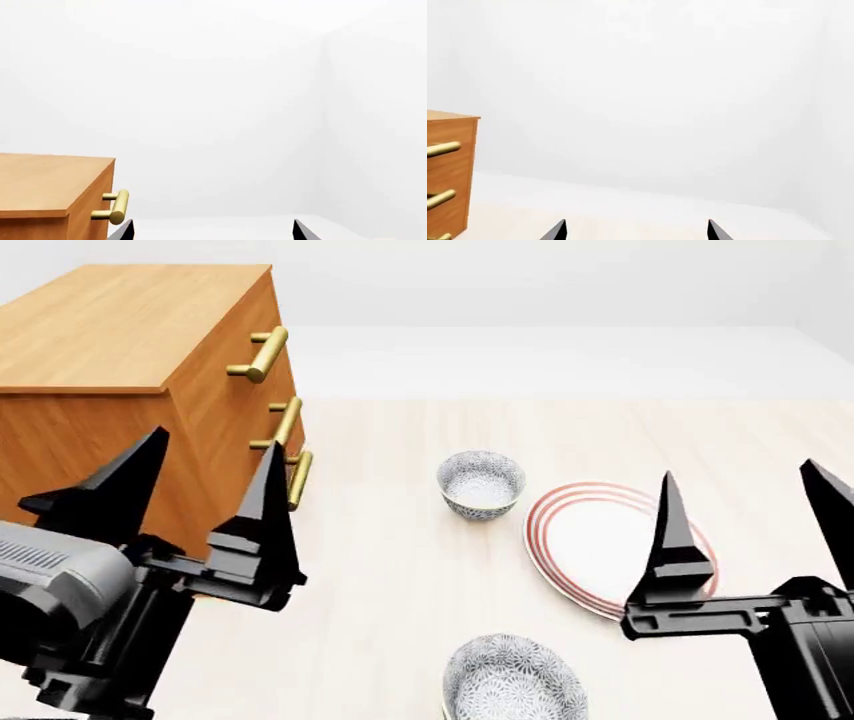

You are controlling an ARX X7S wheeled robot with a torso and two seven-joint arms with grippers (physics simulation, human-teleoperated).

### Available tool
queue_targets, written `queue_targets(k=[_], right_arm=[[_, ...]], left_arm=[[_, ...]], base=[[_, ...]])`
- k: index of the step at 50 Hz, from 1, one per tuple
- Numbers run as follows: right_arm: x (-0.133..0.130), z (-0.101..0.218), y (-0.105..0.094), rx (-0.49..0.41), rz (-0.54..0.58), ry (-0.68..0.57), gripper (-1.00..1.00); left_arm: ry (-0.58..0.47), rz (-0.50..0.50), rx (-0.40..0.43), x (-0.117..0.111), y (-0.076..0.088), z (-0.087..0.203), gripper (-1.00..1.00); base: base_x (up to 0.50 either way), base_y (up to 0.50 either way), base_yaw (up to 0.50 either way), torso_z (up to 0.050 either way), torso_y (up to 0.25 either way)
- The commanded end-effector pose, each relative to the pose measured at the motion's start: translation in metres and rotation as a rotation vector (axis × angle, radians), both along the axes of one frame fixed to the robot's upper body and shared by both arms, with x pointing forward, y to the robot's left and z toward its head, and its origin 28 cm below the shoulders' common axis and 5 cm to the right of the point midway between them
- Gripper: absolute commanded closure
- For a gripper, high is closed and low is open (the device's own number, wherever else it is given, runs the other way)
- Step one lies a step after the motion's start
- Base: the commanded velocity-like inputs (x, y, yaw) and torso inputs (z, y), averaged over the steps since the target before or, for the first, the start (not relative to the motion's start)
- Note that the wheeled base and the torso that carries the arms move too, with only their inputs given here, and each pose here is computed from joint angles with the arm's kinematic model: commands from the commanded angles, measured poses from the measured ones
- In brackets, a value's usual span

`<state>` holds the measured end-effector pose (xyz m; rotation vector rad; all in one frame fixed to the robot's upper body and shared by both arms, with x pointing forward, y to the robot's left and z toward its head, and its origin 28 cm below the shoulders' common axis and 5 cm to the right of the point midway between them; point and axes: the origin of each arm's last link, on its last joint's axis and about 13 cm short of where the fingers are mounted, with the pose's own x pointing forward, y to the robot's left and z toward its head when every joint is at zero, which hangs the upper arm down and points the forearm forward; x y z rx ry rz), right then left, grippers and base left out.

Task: Stack the bowl in the middle on the bowl at the back.

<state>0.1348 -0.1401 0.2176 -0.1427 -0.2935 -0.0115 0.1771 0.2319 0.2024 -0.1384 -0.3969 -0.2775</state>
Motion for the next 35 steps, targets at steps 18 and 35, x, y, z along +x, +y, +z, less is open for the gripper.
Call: queue_targets(k=[18,35], right_arm=[[-0.018,-0.002,0.003,-0.032,-0.063,-0.177,-1.00],[-0.024,0.003,0.000,-0.031,-0.086,-0.207,-1.00]], left_arm=[[-0.087,-0.018,-0.078,-0.034,0.010,0.013,-1.00],[-0.095,-0.020,-0.097,-0.038,0.011,0.016,-1.00]], base=[[0.00,0.00,0.00,0.000,0.000],[0.00,0.00,0.00,0.000,0.000]])
